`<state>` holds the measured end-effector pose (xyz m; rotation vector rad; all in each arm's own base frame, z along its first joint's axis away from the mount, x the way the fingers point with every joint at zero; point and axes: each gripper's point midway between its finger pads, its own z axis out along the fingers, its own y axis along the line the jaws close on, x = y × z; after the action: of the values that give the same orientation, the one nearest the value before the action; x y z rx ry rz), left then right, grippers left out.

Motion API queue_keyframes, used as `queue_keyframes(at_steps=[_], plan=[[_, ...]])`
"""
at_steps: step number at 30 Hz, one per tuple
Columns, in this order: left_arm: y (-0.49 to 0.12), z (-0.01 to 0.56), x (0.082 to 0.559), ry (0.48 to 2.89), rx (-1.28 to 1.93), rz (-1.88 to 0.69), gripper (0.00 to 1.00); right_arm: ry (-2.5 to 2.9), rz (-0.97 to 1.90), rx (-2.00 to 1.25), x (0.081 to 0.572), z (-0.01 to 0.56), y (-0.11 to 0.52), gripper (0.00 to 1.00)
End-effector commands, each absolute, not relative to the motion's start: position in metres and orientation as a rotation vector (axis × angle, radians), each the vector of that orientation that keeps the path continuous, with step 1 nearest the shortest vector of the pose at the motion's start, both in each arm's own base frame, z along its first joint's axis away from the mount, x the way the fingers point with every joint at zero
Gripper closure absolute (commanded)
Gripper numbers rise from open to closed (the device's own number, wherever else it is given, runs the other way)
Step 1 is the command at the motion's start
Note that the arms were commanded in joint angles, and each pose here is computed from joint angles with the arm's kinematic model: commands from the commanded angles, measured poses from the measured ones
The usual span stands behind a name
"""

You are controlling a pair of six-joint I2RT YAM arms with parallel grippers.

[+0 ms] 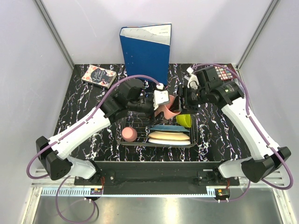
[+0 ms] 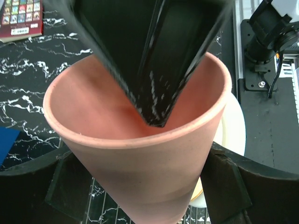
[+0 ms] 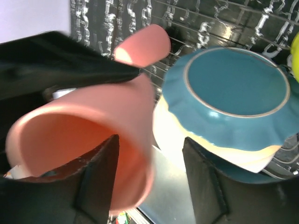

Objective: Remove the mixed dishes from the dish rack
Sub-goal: Place the cup at the center of the board.

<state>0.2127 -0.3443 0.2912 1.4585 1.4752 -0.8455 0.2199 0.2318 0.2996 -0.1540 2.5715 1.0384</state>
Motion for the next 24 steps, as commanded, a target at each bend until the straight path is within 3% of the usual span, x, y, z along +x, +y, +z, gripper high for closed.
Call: queue_keyframes(at_steps=[1, 5, 7, 9, 10, 14, 17, 24], plan=[[-0.350, 0.336, 0.210, 1.336, 1.415, -0.850, 1.00, 2.520, 1.014, -0.175, 0.231, 0.296, 0.235, 0.59], [-0.347, 0.334, 0.211, 1.354, 1.399, -0.838, 1.00, 2.469, 0.969, -0.136, 0.238, 0.306, 0.229, 0.97], [-0.342, 0.332, 0.221, 1.391, 1.357, -0.778, 1.00, 2.429, 0.900, -0.102, 0.243, 0.315, 0.220, 1.00], [-0.337, 0.333, 0.232, 1.438, 1.285, -0.723, 0.89, 2.364, 0.822, -0.061, 0.252, 0.332, 0.209, 1.00], [-0.329, 0.337, 0.244, 1.466, 1.216, -0.652, 0.58, 2.359, 0.781, -0.042, 0.253, 0.336, 0.202, 1.00], [-0.297, 0.357, 0.280, 1.592, 0.754, -0.552, 0.01, 2.247, 0.574, 0.072, 0.276, 0.375, 0.167, 1.00], [-0.265, 0.376, 0.298, 1.672, 0.362, -0.536, 0.01, 2.201, 0.455, 0.246, 0.300, 0.386, 0.121, 1.00], [-0.235, 0.334, 0.272, 2.021, 0.076, -0.567, 0.01, 2.110, 0.098, 0.672, 0.345, 0.380, 0.023, 1.00]])
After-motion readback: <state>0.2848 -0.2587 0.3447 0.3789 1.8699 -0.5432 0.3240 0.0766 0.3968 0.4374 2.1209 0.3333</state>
